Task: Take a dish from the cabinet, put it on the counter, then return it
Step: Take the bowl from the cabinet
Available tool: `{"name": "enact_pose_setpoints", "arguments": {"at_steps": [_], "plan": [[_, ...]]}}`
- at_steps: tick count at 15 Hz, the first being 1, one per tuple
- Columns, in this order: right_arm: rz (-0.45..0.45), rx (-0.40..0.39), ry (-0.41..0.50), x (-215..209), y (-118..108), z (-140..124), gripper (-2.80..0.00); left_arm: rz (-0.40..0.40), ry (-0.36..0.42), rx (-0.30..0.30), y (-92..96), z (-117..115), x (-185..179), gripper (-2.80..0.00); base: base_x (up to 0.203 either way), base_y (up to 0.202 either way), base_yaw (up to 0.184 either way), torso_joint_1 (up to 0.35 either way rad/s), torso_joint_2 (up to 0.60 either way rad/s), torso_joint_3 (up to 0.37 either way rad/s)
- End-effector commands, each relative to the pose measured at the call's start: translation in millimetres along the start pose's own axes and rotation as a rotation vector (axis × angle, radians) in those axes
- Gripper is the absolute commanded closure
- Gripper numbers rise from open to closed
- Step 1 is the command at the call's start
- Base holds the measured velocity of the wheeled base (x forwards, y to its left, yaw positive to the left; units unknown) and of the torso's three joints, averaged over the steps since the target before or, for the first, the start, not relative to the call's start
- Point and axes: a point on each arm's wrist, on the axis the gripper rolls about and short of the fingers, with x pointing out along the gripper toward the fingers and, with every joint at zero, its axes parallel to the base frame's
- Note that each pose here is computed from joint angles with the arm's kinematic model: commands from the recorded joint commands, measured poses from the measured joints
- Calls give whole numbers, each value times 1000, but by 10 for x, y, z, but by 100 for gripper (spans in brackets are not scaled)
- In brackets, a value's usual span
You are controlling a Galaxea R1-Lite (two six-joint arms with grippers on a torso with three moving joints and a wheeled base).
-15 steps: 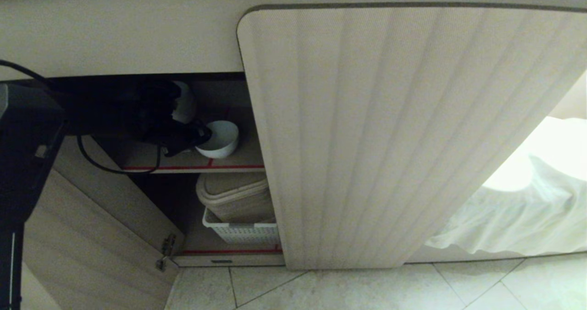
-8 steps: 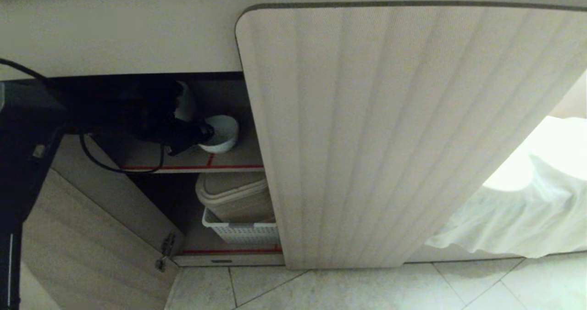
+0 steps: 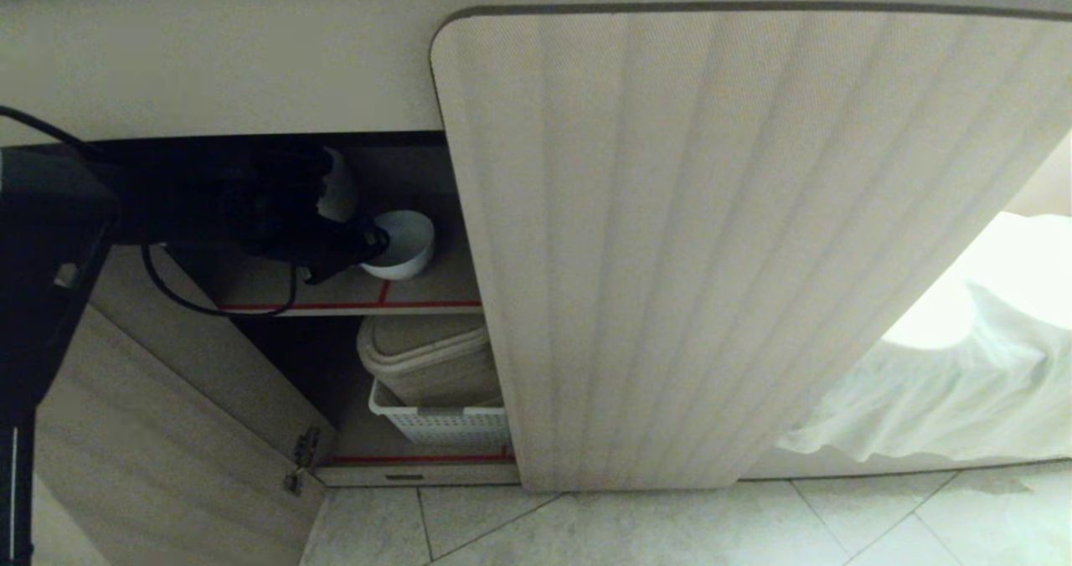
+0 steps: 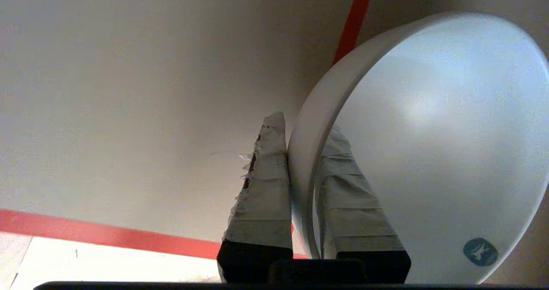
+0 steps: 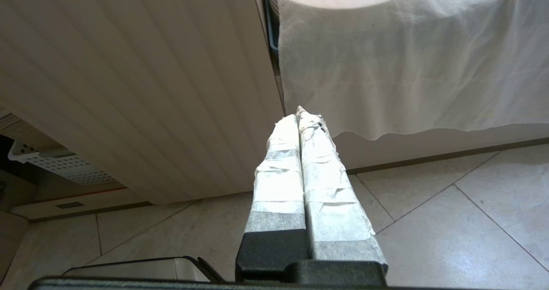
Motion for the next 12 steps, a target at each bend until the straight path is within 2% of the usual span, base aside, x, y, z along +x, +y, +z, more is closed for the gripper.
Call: {"name": "enact_pose_setpoints", "arguments": {"at_steps": [1,12], "plan": [[0,1,1,1,0,0,0,3,9,-2,4,-29,-59,0,0,0,0,0,0,0],[0,1,1,1,0,0,0,14,50,5,8,-178,-193,0,0,0,0,0,0,0]]}}
